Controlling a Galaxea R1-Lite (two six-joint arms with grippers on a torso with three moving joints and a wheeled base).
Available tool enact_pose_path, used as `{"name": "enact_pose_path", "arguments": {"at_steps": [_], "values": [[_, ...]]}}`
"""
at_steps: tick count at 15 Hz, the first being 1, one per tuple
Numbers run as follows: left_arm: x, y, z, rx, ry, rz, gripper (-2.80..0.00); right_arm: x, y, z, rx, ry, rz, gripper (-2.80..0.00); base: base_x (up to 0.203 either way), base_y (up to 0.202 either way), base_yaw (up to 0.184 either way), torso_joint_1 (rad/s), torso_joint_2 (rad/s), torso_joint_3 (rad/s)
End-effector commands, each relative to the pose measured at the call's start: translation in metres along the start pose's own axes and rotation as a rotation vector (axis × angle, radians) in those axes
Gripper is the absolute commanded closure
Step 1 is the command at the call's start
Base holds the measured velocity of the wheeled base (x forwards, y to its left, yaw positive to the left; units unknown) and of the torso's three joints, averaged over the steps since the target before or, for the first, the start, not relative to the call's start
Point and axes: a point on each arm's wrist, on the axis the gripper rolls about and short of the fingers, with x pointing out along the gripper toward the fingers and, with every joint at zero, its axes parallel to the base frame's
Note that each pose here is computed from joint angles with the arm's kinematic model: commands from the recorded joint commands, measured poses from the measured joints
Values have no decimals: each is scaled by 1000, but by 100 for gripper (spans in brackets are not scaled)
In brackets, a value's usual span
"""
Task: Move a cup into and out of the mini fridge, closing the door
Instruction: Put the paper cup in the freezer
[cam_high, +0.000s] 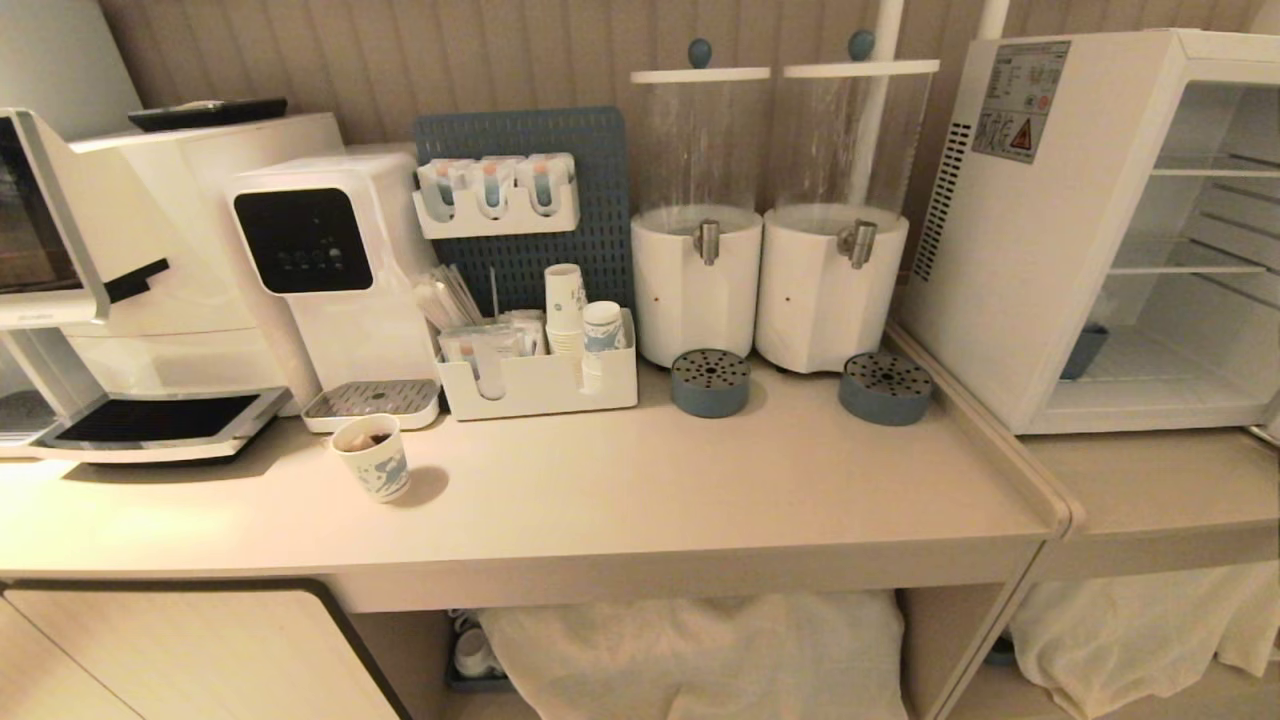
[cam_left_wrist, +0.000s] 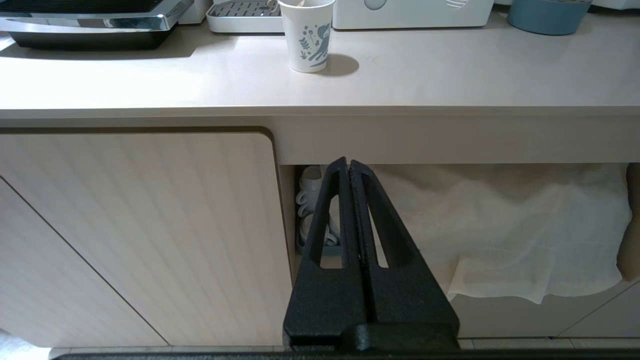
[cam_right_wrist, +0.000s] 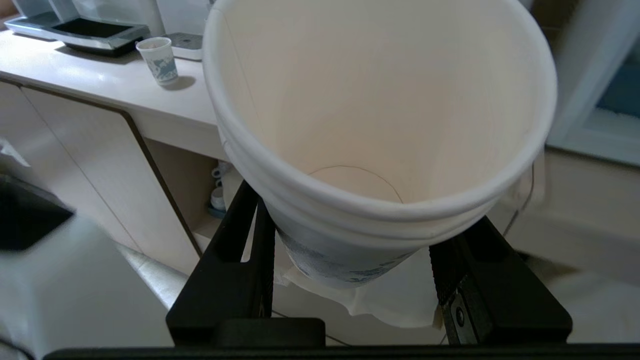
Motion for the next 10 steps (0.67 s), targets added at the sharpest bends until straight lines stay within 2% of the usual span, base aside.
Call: {"name": "enact_pose_path", "arguments": {"at_steps": [1,2,3,4,5,7,8,10], "values": [[0,0,0,0,2,1,0,-33,17,-37,-46,-106,-44,0,0,0,0,0,0,0],[0,0,0,0,2,1,0,-35,17,-51,-27,-92,-116,0,0,0,0,0,0,0],[0,0,0,0,2,1,0,-30,12,-62,21,-69,-267,0,0,0,0,0,0,0],[0,0,0,0,1,1,0,-23,7,-69,57,-56,-368,0,0,0,0,0,0,0],[0,0,0,0,1,1,0,-14,1,-75,66,-90,-450,0,0,0,0,0,0,0],[0,0,0,0,1,1,0,5,-11,-89,37,-184,-601,0,0,0,0,0,0,0],[0,0,0,0,1,1,0,15,-16,-103,0,-192,-665,0,0,0,0,0,0,0],[0,0,0,0,1,1,0,24,-21,-123,-38,-180,-729,0,0,0,0,0,0,0]]}}
